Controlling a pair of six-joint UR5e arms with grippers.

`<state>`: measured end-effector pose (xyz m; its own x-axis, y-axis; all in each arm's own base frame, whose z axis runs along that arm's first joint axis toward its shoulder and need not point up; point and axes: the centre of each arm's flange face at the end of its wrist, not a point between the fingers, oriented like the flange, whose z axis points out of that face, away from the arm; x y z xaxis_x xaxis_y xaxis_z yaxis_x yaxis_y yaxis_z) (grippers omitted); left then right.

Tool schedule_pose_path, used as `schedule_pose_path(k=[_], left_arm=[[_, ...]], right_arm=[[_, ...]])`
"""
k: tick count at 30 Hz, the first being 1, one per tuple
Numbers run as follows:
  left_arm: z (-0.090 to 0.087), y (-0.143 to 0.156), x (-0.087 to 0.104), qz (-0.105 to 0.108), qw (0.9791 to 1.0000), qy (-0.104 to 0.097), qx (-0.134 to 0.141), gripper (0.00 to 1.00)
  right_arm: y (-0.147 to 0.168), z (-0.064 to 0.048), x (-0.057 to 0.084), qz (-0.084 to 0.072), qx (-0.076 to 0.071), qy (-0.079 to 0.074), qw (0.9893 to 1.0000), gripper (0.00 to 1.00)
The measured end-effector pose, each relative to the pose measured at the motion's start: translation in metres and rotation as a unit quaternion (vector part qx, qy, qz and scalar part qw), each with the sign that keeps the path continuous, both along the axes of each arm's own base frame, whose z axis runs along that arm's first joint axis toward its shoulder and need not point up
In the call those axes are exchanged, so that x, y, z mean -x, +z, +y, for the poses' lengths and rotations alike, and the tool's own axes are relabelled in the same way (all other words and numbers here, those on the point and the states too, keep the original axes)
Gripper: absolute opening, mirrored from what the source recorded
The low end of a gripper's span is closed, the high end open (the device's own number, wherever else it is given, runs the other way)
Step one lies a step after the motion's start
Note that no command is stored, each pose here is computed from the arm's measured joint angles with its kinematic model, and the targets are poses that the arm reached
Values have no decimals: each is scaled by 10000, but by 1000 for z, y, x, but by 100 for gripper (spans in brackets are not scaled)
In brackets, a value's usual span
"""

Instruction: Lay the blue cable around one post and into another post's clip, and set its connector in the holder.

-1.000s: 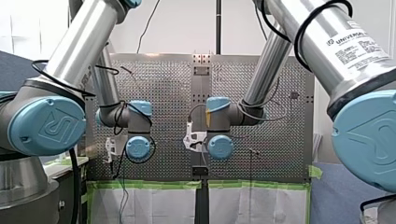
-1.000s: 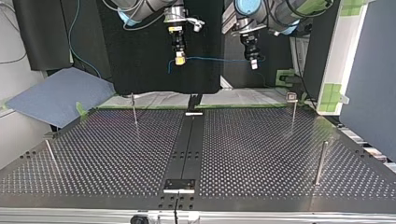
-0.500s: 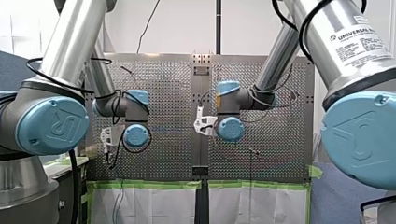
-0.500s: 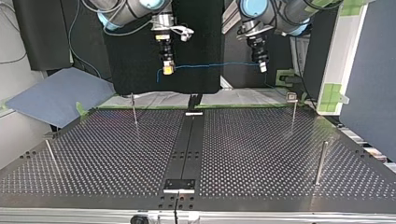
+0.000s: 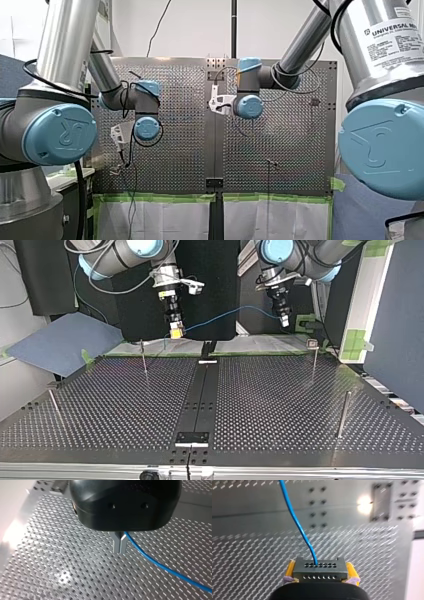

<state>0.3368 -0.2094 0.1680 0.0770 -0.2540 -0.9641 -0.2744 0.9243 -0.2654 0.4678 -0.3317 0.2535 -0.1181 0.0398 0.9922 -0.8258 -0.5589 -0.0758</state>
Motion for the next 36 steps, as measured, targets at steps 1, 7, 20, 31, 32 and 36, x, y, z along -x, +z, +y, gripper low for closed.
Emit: schedule_pose_path(k=[1,7,20,31,32,36], left_arm=[[-1,4,-1,-28,10000,-33,45,0],[0,31,-11,-260,9991,-12,342,0],[18,112,-43,-995,9888,331,1064,0],[47,187,-66,-1552,9786,300,1318,0],[50,196,-68,-1613,9775,293,1329,0],[61,223,-71,-1799,9737,272,1369,0]], right_arm=[[7,1,-2,-13,49,51,10000,0],[50,11,-12,-142,326,371,9987,0],[126,24,-32,-346,732,613,9948,0],[134,23,-58,-359,753,816,9932,0],[131,23,-62,-348,739,840,9931,0],[132,24,-72,-387,745,904,9924,0]])
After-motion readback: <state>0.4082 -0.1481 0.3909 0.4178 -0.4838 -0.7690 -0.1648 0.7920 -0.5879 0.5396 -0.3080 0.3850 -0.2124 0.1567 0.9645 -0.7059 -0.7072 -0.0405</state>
